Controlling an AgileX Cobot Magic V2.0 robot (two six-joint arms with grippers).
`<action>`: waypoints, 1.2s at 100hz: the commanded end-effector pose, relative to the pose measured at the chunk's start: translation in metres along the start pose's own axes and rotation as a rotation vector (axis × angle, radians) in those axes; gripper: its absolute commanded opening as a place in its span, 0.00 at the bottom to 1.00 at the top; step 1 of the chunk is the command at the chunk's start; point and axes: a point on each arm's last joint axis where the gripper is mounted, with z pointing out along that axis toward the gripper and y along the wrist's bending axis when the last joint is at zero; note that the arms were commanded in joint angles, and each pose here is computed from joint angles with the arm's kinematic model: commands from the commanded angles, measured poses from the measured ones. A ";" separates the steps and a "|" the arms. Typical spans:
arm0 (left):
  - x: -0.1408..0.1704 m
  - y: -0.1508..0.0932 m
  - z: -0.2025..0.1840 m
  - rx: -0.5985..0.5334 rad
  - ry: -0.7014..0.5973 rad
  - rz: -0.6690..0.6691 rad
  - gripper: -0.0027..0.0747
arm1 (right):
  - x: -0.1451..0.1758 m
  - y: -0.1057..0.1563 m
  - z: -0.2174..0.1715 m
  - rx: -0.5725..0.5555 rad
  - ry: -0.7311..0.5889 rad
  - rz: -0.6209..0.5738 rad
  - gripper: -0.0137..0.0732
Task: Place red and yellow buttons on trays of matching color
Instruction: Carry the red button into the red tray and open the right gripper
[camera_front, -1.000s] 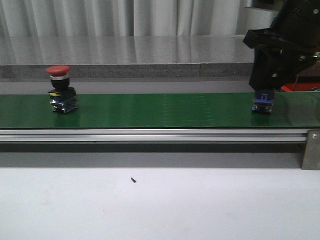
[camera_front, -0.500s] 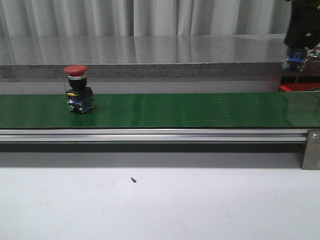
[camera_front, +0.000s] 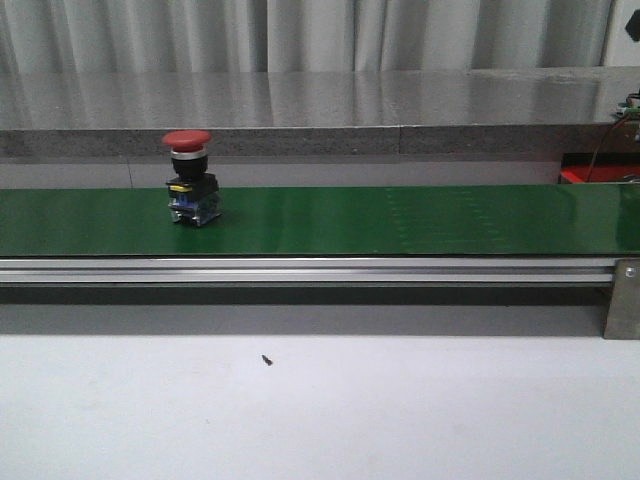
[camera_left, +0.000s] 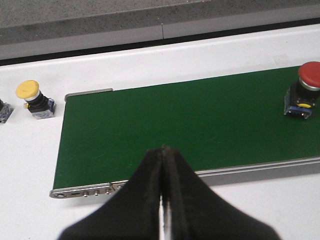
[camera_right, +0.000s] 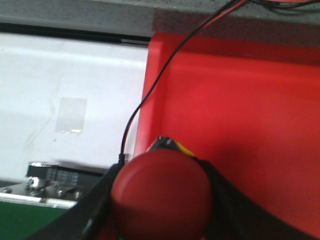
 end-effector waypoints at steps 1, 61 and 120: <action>-0.014 0.000 -0.007 -0.013 -0.100 -0.011 0.01 | -0.023 -0.006 -0.016 0.052 -0.137 -0.023 0.39; -0.014 0.000 -0.007 -0.013 -0.100 -0.011 0.01 | -0.008 -0.028 0.055 0.110 -0.051 -0.056 0.39; -0.014 0.000 -0.007 -0.012 -0.101 -0.013 0.01 | -0.029 -0.023 0.011 0.118 -0.113 -0.070 0.89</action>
